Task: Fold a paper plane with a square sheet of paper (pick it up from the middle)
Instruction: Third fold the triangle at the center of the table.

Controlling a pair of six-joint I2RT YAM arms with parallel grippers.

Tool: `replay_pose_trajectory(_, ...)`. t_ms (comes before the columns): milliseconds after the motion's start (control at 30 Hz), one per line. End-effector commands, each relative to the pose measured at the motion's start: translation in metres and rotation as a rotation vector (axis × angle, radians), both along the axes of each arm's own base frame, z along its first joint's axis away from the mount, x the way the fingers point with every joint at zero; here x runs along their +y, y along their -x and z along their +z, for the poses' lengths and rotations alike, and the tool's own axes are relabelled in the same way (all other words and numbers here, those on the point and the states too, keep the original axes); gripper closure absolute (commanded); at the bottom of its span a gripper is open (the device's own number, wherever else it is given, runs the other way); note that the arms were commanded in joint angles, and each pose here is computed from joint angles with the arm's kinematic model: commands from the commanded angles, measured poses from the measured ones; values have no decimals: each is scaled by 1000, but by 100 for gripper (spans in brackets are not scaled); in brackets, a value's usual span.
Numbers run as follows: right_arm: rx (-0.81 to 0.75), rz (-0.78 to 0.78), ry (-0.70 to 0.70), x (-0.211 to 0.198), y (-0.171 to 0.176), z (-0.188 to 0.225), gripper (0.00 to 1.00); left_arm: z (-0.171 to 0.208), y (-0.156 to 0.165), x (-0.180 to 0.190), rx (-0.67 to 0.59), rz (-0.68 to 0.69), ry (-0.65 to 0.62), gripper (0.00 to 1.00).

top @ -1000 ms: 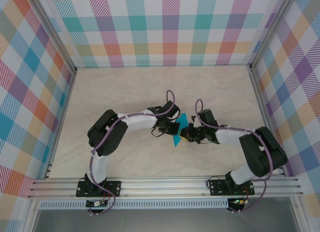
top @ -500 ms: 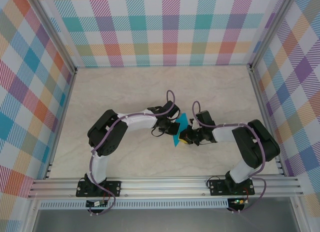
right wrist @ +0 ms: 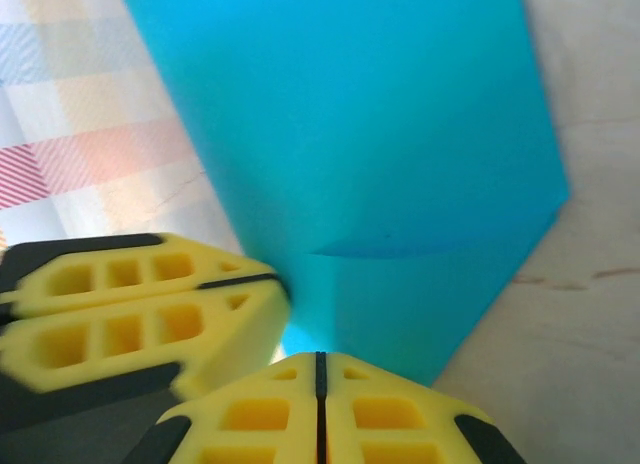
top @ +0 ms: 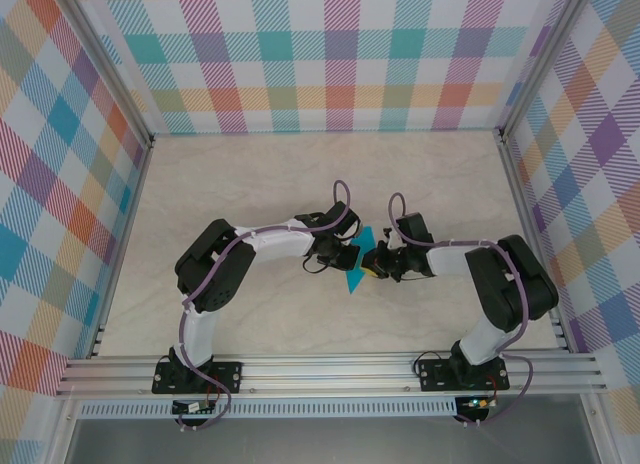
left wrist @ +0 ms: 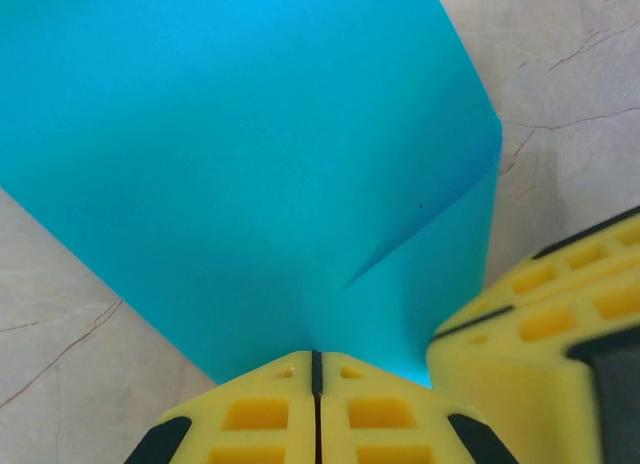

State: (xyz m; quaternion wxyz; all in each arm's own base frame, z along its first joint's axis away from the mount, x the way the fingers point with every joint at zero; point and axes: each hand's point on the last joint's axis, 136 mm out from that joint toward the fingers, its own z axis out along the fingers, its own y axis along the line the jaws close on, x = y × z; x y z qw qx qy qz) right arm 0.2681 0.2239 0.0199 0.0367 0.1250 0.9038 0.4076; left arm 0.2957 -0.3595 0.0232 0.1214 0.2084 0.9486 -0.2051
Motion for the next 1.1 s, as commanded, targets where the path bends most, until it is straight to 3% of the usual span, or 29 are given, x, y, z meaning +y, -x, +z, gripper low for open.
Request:
replay_pose_trajectory(0, 25, -5, 63, -9, 1, -15, 92, -7, 1, 8, 26, -4, -36, 94)
replay_pose_trajectory(433, -84, 17, -43, -6, -21, 34, 91, -5, -1, 8, 19, -5, -39, 93)
replay_pose_trajectory(1067, 0, -4, 50, -20, -28, -9, 91, 9, -7, 0, -2, -16, -11, 87)
